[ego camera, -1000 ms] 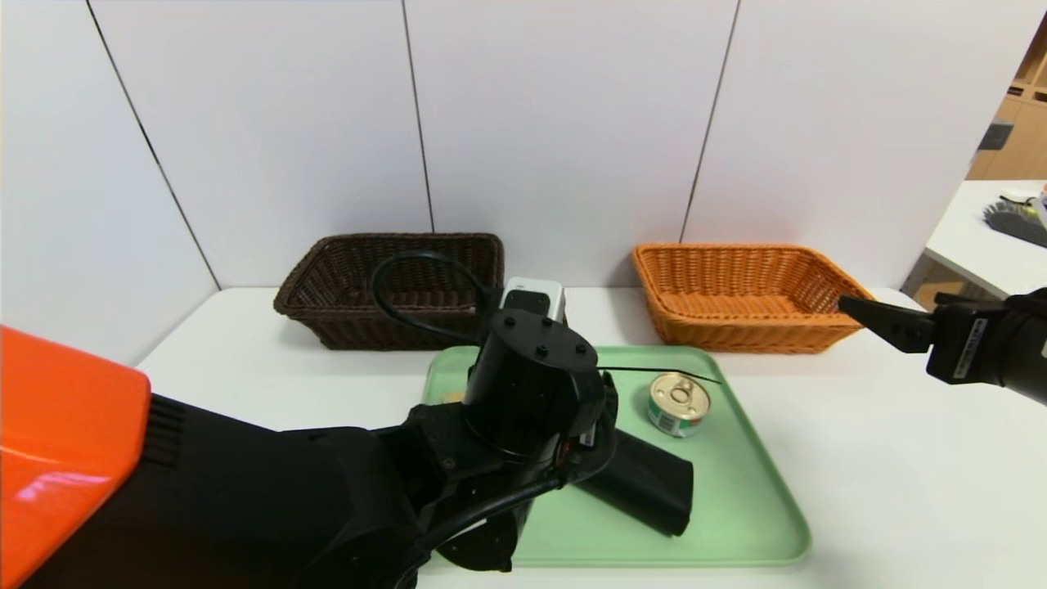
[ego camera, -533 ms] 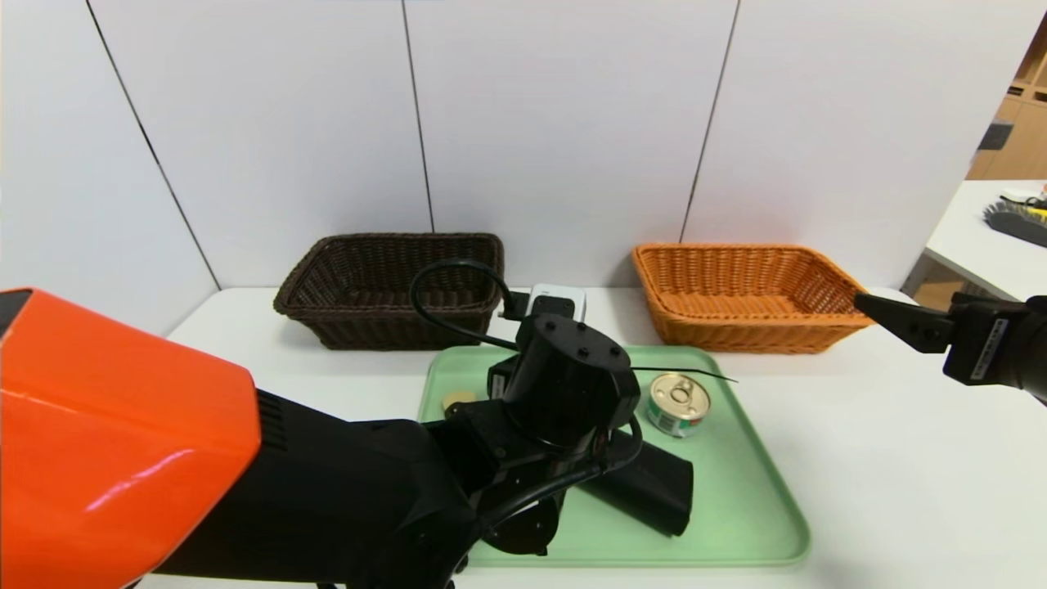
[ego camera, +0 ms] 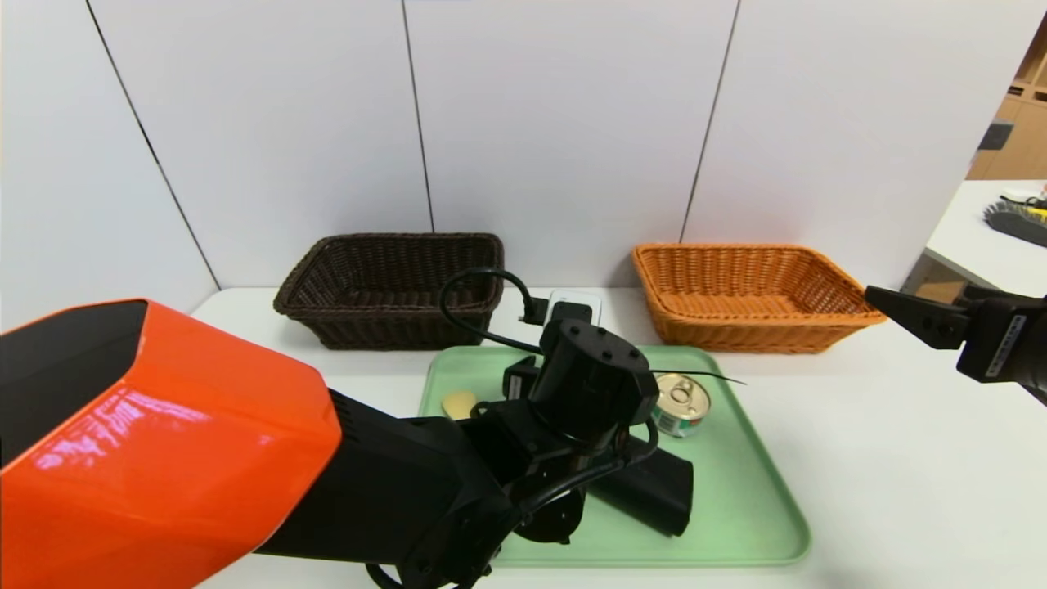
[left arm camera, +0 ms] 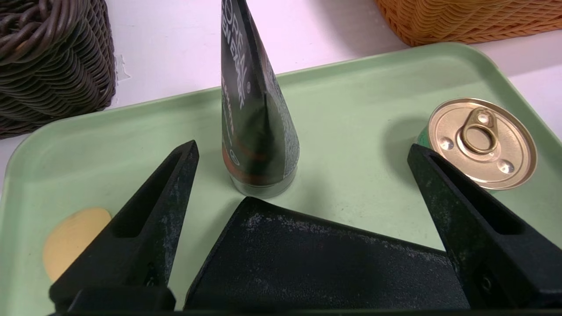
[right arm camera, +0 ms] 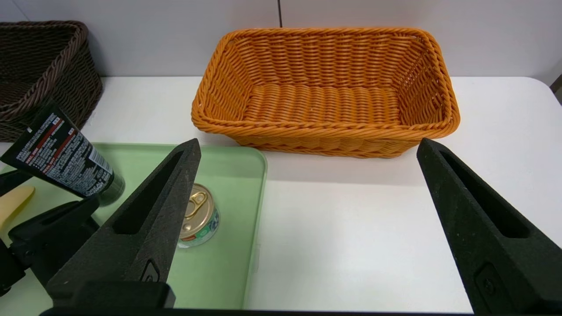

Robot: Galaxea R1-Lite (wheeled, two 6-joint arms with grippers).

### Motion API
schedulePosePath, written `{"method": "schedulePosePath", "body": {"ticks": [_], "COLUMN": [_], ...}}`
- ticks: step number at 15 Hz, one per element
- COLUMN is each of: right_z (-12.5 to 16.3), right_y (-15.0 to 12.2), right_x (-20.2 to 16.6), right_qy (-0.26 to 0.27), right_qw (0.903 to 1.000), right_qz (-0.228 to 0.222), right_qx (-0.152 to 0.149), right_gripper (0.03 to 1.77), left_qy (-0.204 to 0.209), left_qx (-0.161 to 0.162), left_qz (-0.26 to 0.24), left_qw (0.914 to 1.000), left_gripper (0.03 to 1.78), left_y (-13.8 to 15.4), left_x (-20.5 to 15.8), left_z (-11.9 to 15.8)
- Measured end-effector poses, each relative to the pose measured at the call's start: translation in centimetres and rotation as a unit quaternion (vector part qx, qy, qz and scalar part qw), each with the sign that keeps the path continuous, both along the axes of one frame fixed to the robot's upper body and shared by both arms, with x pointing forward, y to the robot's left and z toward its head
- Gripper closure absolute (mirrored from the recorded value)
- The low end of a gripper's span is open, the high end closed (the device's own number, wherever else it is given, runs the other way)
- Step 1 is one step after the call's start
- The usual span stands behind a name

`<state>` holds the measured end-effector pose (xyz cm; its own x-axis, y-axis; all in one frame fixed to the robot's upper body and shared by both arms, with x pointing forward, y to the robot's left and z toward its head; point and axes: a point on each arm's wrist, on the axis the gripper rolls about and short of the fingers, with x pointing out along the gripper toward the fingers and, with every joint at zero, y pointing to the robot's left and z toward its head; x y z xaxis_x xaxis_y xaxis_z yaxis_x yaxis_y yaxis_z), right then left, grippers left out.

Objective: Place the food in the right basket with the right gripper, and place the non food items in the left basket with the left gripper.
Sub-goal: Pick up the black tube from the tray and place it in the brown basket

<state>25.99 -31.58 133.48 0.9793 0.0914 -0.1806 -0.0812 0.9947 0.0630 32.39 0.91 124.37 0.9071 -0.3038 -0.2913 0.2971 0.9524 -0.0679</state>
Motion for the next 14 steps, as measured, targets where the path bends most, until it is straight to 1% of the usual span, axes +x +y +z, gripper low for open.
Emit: {"method": "schedulePosePath", "body": {"ticks": [3,5,14], "right_z": [-0.1,0.1,0.3], "right_y": [0.0,0.0,-0.2], "right_x": [-0.3,-0.6,-2.2], "right_qy": [0.001,-0.004,-0.022], "right_qw": [1.0000,1.0000,0.9997], "right_qz": [0.006,0.007,0.007], "right_qx": [0.001,0.001,0.002], "right_gripper": [0.10,0.10,0.10], "left_qy": [0.003,0.003,-0.005], "left_qx": [0.009,0.009,0.011], "left_qz": [0.011,0.017,0.018], "left_qw": [0.9999,0.9998,0.9998], "left_gripper": [0.12,0.12,0.12], "left_y": [0.3,0.4,-0.4], "left_x": [0.9,1.5,2.4], "left_z": [-0.3,-0.3,-0.5]}}
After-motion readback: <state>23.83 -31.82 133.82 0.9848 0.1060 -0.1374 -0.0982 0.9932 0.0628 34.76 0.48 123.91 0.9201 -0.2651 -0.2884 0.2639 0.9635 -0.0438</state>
